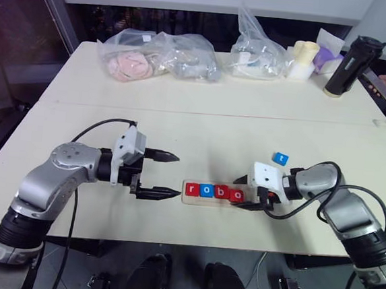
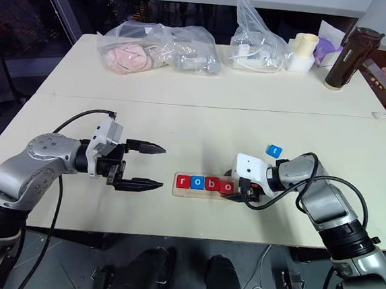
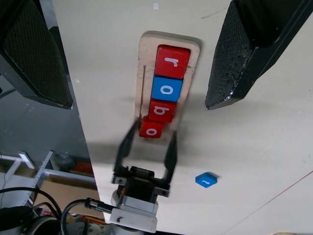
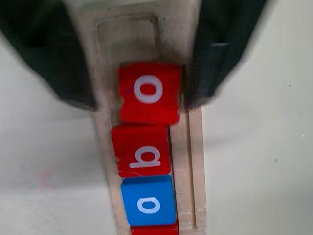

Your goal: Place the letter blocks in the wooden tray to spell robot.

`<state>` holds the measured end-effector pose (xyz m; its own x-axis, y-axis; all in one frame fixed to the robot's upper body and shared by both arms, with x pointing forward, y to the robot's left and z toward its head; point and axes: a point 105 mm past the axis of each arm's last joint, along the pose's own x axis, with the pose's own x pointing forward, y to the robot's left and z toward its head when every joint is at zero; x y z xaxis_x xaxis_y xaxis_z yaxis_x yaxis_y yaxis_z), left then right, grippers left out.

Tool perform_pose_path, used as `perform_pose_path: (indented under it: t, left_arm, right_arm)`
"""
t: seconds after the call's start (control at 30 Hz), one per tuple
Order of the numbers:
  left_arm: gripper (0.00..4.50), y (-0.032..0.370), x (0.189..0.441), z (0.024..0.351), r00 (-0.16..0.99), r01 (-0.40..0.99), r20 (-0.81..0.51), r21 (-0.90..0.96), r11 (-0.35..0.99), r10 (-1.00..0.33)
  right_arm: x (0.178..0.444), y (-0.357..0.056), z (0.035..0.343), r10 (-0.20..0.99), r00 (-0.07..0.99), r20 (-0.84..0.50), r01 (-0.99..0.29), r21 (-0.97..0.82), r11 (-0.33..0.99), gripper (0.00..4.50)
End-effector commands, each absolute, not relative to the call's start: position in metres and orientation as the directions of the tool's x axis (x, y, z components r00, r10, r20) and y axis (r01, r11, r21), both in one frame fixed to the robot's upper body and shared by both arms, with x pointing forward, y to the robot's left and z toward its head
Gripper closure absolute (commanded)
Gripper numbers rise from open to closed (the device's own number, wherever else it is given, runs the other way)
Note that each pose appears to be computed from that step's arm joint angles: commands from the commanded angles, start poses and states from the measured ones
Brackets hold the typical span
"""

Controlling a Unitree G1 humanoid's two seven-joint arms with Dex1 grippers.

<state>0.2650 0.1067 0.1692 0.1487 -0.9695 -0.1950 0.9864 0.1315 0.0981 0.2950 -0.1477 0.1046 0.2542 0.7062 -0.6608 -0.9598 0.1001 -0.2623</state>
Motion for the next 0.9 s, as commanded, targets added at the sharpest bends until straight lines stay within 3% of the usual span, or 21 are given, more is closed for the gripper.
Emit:
perform_pose_path:
  t: [0.03, 0.33, 0.9]
  left_arm:
    - [0.0, 0.104, 0.264, 0.18, 0.147, 0.983, -0.175, 0.139, 0.123, -0.974]
    - [0.0, 0.103, 0.264, 0.18, 0.146, 0.983, -0.174, 0.14, 0.123, -0.974]
    - [0.0, 0.101, 0.265, 0.181, 0.141, 0.983, -0.172, 0.141, 0.118, -0.975]
  right_arm:
    - [0.294, -0.139, 0.115, 0.726, 0.254, -0.639, -0.953, -0.292, 0.077, 0.04]
    - [0.299, -0.142, 0.137, 0.736, 0.318, -0.598, -0.931, -0.342, 0.125, 0.04]
    - [0.305, -0.155, 0.123, 0.7, 0.352, -0.621, -0.925, -0.343, 0.161, 0.04]
